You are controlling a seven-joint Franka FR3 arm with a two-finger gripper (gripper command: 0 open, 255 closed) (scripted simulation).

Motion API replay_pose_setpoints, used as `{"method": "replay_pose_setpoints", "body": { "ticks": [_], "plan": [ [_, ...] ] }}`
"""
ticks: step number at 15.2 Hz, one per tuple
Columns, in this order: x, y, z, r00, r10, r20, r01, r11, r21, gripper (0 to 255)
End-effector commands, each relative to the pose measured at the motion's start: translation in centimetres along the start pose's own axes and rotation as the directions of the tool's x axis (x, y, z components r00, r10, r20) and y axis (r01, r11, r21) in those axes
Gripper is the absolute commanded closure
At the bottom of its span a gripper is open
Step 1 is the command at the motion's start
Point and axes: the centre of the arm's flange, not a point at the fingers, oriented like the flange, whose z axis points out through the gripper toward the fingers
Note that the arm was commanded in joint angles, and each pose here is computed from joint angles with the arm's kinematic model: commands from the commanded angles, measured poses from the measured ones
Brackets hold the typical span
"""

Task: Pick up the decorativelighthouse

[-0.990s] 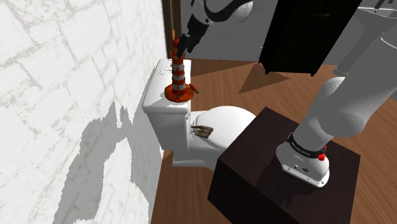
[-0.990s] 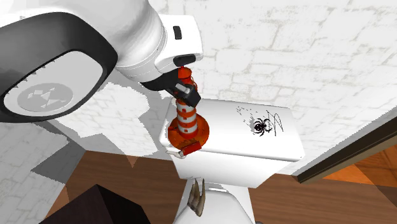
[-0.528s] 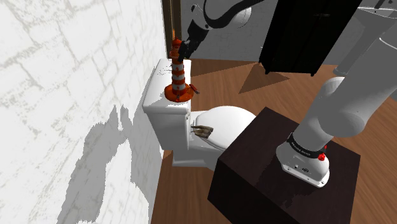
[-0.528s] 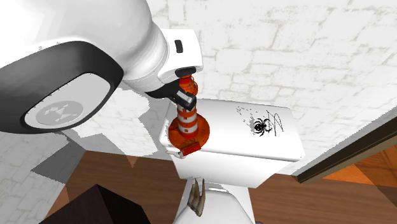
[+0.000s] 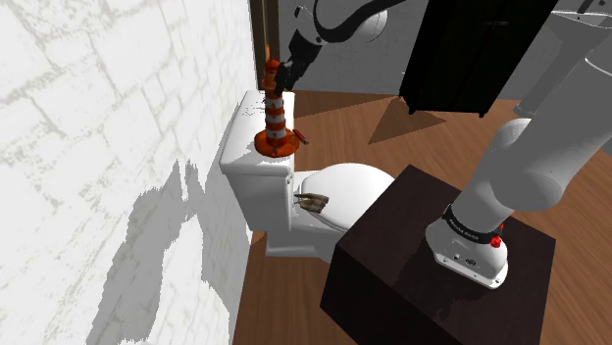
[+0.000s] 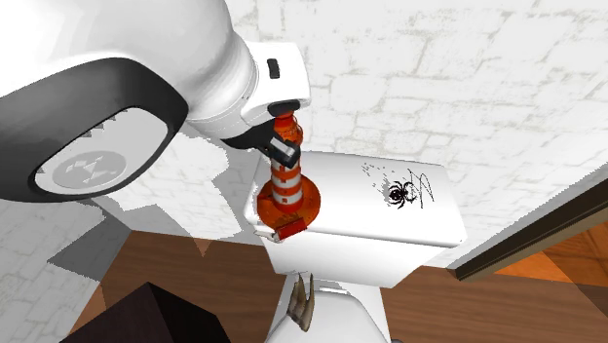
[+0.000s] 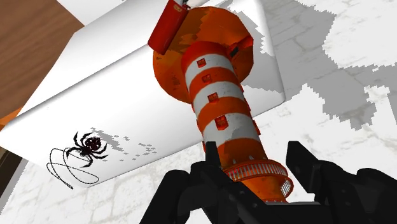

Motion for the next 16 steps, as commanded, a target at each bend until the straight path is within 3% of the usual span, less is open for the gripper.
{"method": "replay_pose_setpoints", "body": {
  "ticks": [1,16],
  "plan": [
    [0.3,-0.1,-0.7,1.0,0.0,0.0,0.0,1.0,0.0,255],
    [3.2,-1.0,-7.0,1.0,0.0,0.0,0.0,1.0,0.0,255]
  ]
}}
